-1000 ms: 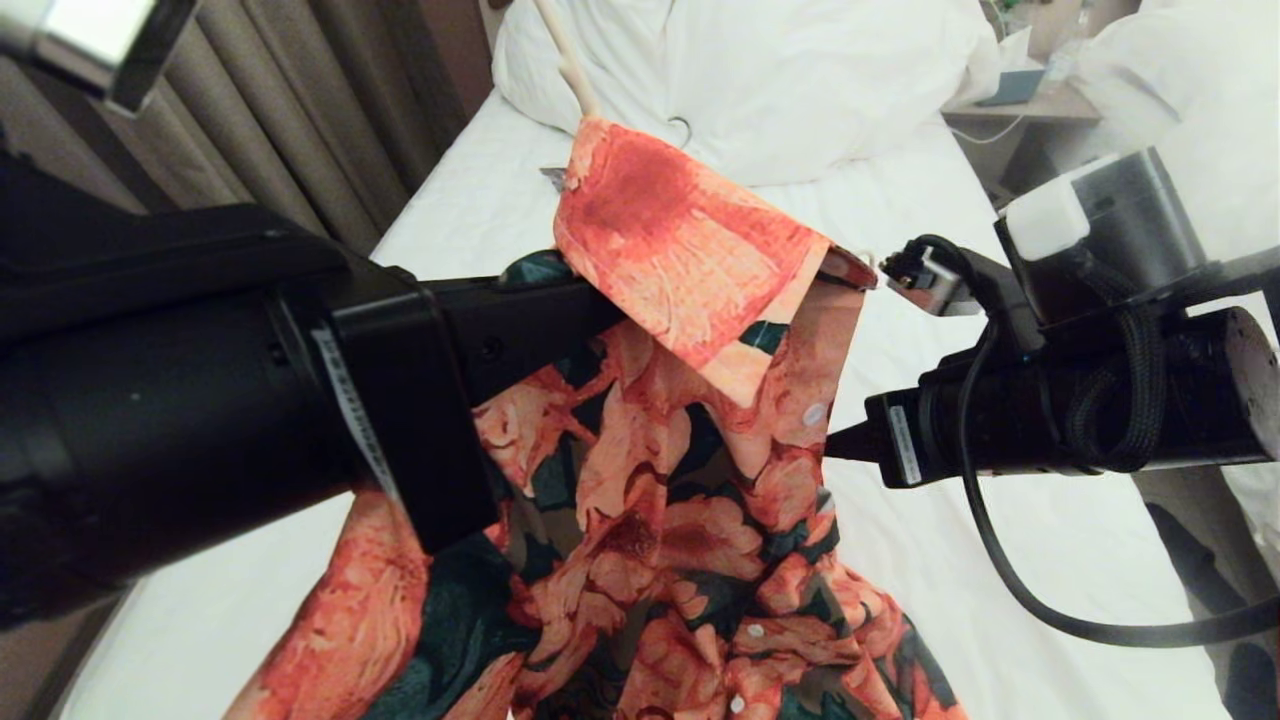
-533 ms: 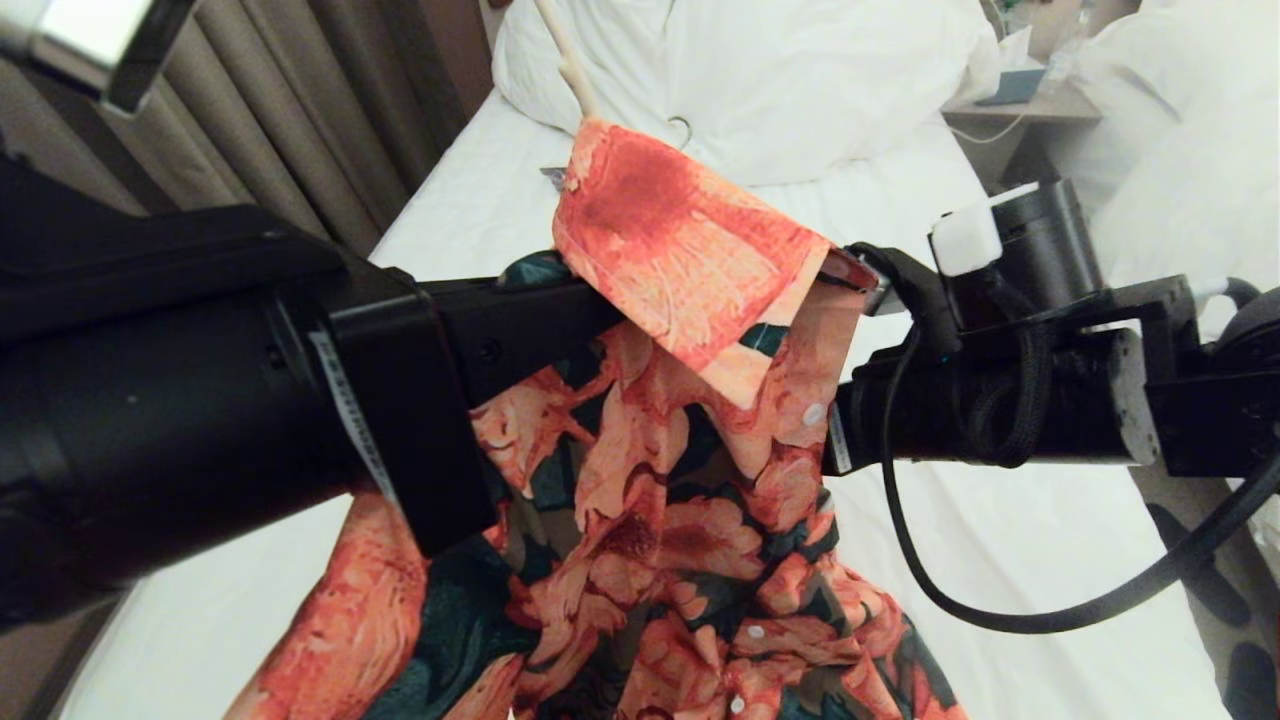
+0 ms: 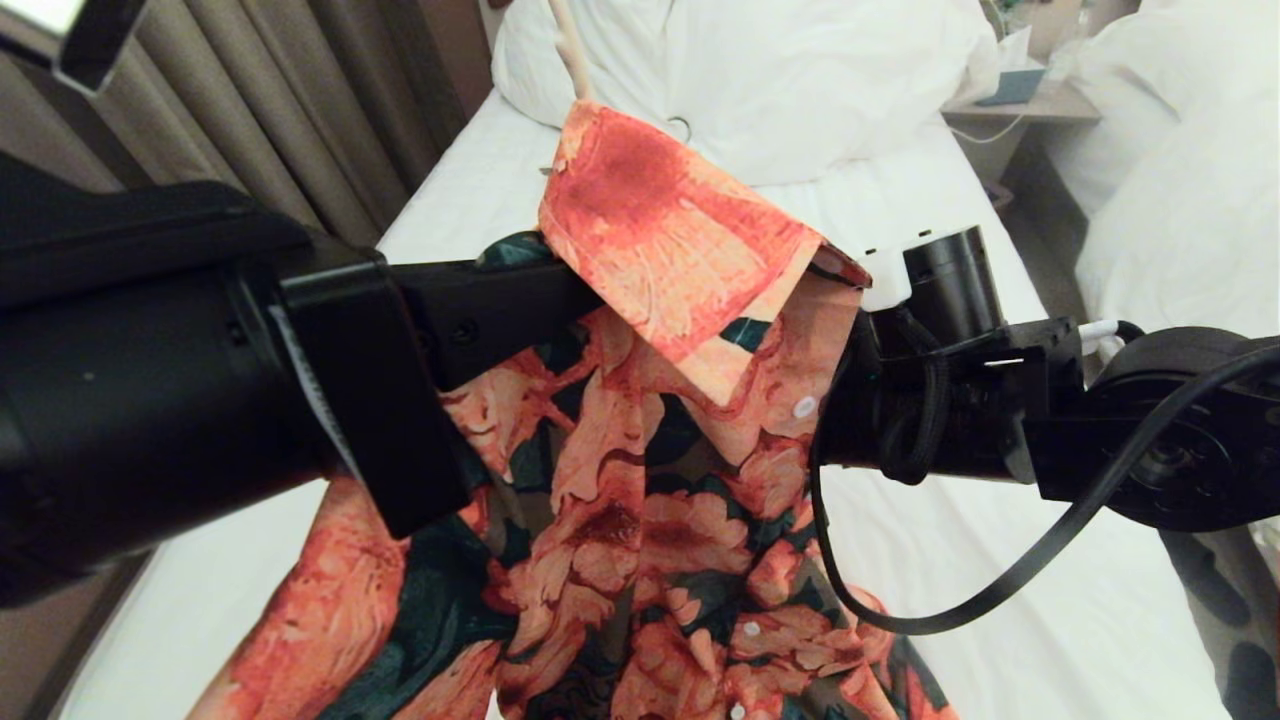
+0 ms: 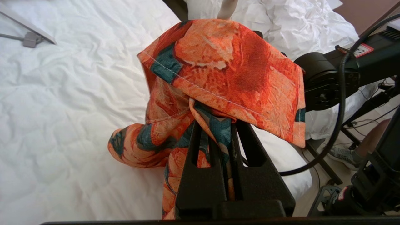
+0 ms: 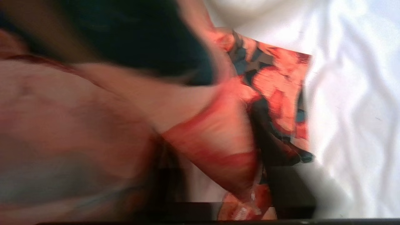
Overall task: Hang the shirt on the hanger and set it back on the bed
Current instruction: Hook the other side of the shirt onto the hanger
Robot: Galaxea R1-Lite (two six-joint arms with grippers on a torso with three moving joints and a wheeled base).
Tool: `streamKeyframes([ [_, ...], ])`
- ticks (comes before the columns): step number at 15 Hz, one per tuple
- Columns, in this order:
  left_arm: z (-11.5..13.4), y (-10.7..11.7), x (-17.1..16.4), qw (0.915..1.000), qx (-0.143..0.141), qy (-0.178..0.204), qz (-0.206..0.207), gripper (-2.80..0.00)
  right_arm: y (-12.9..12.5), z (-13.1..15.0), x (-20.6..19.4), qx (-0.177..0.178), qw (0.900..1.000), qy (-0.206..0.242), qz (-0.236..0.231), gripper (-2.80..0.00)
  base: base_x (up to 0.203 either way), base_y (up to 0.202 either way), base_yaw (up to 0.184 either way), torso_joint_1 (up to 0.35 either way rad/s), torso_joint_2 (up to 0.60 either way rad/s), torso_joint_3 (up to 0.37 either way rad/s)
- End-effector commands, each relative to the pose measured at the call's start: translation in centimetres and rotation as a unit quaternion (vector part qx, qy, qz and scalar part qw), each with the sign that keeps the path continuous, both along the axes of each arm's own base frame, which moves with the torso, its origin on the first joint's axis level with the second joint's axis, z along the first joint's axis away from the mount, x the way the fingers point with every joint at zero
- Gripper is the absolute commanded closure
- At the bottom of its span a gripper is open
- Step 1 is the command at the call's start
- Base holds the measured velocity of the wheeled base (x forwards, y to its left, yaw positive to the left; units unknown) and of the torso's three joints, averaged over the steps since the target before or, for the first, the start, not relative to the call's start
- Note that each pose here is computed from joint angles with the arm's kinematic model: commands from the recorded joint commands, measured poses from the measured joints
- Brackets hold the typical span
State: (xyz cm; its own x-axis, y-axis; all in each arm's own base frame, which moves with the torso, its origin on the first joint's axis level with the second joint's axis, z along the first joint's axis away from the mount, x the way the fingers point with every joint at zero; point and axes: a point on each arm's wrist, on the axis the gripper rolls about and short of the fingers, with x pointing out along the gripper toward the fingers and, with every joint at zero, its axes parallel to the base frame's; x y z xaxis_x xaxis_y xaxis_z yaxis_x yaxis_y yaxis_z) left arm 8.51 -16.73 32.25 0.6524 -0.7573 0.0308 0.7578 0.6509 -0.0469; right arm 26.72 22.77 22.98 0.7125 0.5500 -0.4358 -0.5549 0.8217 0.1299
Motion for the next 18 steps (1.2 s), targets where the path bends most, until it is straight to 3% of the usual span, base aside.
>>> streamKeyframes([
  [1,0.0,0.0,0.3,1.0000,0.000,0.001,0.009,0.00,-0.7,0.1,0.1,0.000,1.000,0.000,-0.011,0.00,0.000,0.000,0.000,0.000,0.00,0.000],
  [6,-0.6,-0.9,1.8,0.9994,0.011,0.014,0.029,0.00,-5.5,0.9,1.5,0.008,0.997,-0.005,-0.078,0.00,0.000,0.000,0.000,0.000,0.00,0.000],
  [9,0.0,-1.3,1.9,0.9987,-0.018,0.046,0.016,0.00,-7.1,1.2,2.4,0.017,0.996,-0.005,-0.091,0.00,0.000,0.000,0.000,0.000,0.00,0.000],
  [11,-0.4,-1.3,1.8,0.9979,0.001,0.064,-0.004,0.00,-7.8,1.6,2.9,0.027,0.996,-0.007,-0.086,0.00,0.000,0.000,0.000,0.000,0.00,0.000],
  [18,-2.1,-2.9,2.6,0.9961,0.033,0.082,-0.003,0.00,-10.2,3.4,3.5,0.038,0.993,-0.033,-0.109,0.00,0.000,0.000,0.000,0.000,0.00,0.000],
])
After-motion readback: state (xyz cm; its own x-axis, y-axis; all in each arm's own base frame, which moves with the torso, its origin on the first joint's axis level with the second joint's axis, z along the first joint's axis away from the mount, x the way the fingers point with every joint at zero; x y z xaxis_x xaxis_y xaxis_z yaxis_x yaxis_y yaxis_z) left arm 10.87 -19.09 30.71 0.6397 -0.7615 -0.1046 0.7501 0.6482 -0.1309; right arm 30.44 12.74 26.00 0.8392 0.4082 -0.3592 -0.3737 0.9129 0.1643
